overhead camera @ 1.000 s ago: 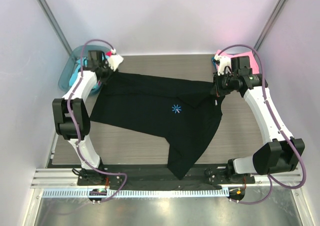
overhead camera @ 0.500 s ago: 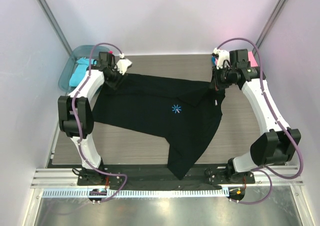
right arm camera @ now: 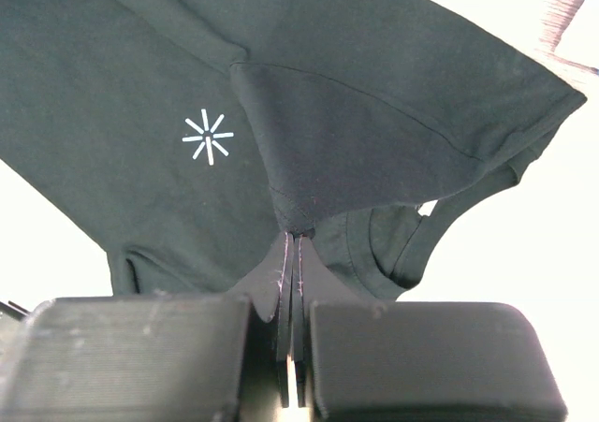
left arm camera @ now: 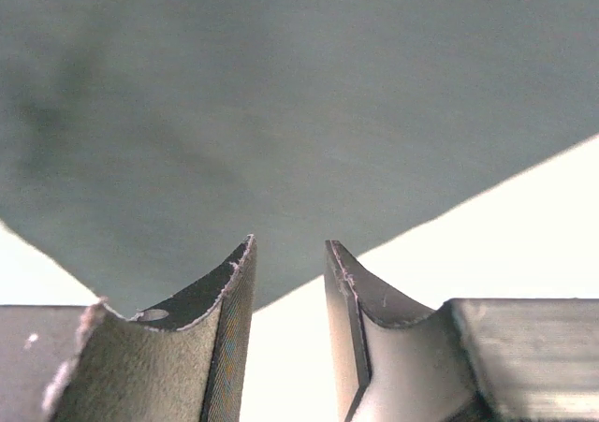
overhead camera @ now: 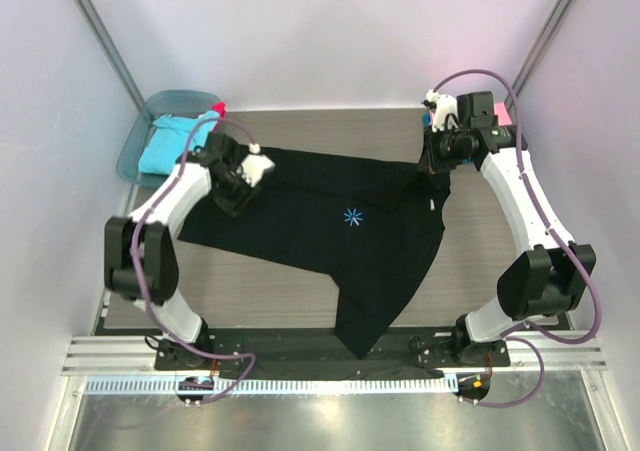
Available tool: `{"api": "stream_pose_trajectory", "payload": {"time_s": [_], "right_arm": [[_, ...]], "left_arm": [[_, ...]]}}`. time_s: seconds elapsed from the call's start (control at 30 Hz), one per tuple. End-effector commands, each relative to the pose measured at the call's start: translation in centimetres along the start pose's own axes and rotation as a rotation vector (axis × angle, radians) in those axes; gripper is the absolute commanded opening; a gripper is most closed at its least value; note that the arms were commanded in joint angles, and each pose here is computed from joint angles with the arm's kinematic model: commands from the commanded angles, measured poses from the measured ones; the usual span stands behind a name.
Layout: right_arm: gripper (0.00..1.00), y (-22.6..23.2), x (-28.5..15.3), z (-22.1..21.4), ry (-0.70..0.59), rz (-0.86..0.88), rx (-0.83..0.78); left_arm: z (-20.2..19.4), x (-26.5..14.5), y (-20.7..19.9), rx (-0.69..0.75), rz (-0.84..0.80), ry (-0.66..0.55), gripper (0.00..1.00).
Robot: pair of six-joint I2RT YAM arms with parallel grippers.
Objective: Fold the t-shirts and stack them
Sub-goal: Fold the tshirt
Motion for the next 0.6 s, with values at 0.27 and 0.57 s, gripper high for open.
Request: {"api": "stream_pose_trajectory", "payload": {"time_s": [0.27,0.57], "right_arm": [[0.01,-0.3,1.3,1.5,0.007,0.019,-0.011],[0.01,-1.6,2.5,2.5,0.014,0.01,0.015]], "left_arm": [[1.2,1.5,-6.9,0.027,-0.112,-0.026,0.36],[-0.1,5.7,-7.9,-0.025,-0.147,0.059,0.35]]}}
Point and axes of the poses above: each gripper's point midway between its finger pads, its own x axis out along the fingers, its own y axis along the line the jaws close on, z = x × y, the point moved 7 cm from there along -x, back along the fingers, and after that the axes turned 14 degrees about x, right-handed, at the moved point
